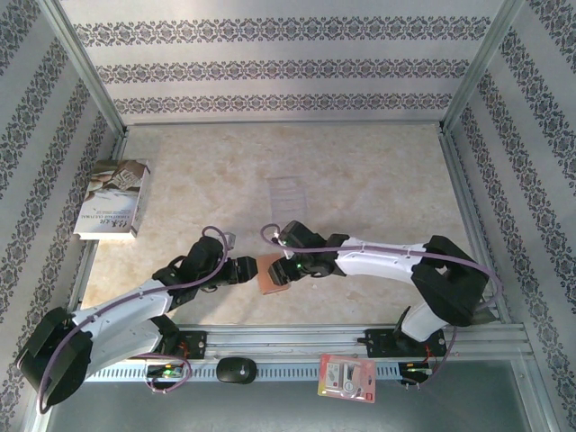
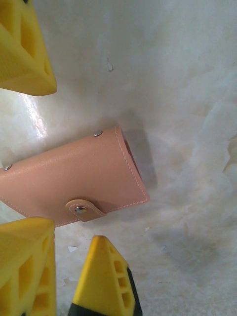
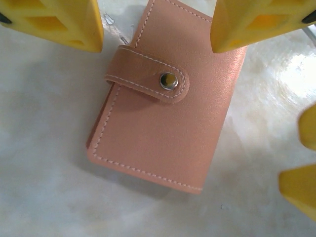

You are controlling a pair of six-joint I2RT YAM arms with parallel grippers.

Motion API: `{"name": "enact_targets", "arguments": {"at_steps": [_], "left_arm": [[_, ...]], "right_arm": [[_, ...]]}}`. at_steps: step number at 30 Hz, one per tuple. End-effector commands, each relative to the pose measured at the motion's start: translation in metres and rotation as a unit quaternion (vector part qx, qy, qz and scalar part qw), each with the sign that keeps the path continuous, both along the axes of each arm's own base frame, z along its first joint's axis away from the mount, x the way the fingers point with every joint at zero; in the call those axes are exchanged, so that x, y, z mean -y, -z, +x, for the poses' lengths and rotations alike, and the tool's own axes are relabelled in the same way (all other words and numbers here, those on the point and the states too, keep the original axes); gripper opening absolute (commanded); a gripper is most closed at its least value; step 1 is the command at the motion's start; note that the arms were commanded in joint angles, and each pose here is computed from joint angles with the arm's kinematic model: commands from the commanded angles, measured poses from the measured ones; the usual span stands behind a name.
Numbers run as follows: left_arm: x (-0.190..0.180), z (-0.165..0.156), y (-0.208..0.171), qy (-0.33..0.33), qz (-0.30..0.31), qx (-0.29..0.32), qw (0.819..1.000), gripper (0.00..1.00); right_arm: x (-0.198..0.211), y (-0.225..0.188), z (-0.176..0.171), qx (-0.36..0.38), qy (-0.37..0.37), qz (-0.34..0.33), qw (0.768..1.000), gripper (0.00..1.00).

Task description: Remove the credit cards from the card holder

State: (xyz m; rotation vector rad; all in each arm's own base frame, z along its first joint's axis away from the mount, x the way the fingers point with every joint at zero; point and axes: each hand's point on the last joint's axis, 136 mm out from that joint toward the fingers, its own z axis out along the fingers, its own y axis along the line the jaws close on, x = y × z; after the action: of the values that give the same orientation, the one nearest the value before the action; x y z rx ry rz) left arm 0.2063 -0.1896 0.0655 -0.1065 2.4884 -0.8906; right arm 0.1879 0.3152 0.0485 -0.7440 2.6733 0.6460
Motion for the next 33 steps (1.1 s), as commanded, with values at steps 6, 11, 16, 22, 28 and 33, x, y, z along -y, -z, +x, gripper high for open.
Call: {"name": "enact_targets", "arguments": {"at_steps": [6, 11, 16, 22, 28, 33], "left_arm": [[-0.021, -0.006, -0.009, -0.037, 0.019, 0.016, 0.999, 0.66], [-0.021, -0.008, -0.009, -0.032, 0.019, 0.014, 0.999, 0.65], [-0.016, -0.009, -0.011, -0.021, 0.009, 0.018, 1.0, 0.65], [-0.007, -0.007, -0.017, -0.007, -0.008, 0.024, 1.0, 0.65], [0.002, -0.005, -0.016, 0.009, -0.018, 0.021, 1.0, 0.63], [0.009, -0.004, -0.017, 0.022, -0.027, 0.021, 0.999, 0.62]], "right_arm": [[-0.013, 0.003, 0.012, 0.032, -0.001, -0.024, 0.999, 0.66], [-0.014, 0.016, 0.011, 0.015, -0.005, -0.042, 0.999, 0.66], [-0.01, 0.02, 0.005, -0.01, -0.008, -0.024, 1.0, 0.68], [0.001, 0.019, -0.005, -0.039, -0.01, -0.011, 0.999, 0.68], [0.0, 0.033, -0.01, -0.062, -0.011, -0.005, 0.998, 0.5], [-0.001, 0.029, -0.005, -0.056, -0.011, 0.013, 0.998, 0.31]]}}
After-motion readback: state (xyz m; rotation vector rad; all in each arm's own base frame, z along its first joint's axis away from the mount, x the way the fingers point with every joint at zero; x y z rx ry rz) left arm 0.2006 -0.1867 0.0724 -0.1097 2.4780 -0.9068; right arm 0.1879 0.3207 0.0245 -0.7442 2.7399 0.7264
